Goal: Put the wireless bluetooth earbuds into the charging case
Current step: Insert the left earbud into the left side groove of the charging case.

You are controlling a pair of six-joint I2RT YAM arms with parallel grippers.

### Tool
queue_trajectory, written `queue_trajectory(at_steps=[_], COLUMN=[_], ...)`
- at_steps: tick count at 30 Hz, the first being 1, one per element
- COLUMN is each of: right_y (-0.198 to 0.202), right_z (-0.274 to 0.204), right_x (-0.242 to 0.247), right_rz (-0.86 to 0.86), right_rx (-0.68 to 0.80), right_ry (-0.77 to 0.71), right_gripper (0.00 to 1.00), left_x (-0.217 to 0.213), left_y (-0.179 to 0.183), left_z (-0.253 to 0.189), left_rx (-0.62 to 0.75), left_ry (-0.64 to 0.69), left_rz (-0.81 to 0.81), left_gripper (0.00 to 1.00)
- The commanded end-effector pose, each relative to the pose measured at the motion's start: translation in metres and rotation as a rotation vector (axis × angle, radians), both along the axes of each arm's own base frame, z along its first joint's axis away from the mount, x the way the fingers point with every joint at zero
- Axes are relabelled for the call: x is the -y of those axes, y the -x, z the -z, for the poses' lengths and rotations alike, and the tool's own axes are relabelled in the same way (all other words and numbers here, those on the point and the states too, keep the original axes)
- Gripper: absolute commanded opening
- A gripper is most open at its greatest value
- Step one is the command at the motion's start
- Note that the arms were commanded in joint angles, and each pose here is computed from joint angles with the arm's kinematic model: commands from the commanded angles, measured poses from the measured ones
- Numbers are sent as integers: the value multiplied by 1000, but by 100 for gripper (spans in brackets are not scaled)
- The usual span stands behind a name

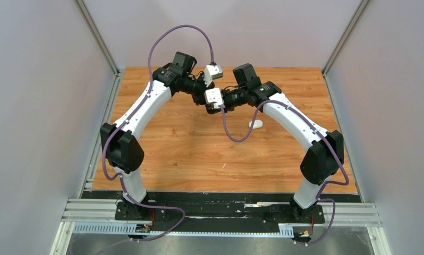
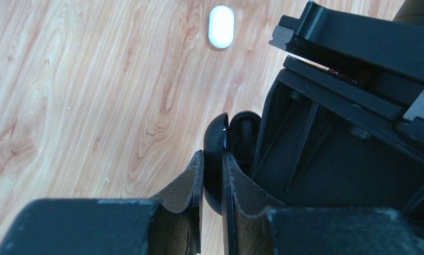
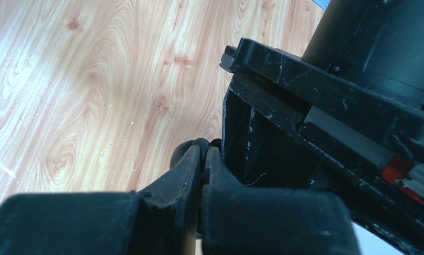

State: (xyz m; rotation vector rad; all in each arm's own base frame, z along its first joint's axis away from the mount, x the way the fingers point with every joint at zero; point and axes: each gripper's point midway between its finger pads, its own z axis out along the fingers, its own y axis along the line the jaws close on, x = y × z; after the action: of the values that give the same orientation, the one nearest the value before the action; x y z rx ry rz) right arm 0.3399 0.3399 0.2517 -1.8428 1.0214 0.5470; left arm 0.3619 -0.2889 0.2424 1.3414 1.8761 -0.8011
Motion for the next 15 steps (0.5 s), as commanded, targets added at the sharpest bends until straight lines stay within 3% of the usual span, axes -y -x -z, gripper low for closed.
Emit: queue_trajectory(at_steps=[1,12,15], right_y=[1,2,3], right_z=[-8,-1,4], right_x=[-3,1,0], right_rz=[-9,1,-1], right_rx=[25,15,6], right_ry=[3,46,63], right_gripper=[0,0,6], left_x=[5,1,1], left_y=[-1,-3,-3], left_z=[-37,-30,-32], left_rx=[79,96,101], left_ry=[57,30,36], left_rz=[1,-3,-4], left_gripper=[0,0,0])
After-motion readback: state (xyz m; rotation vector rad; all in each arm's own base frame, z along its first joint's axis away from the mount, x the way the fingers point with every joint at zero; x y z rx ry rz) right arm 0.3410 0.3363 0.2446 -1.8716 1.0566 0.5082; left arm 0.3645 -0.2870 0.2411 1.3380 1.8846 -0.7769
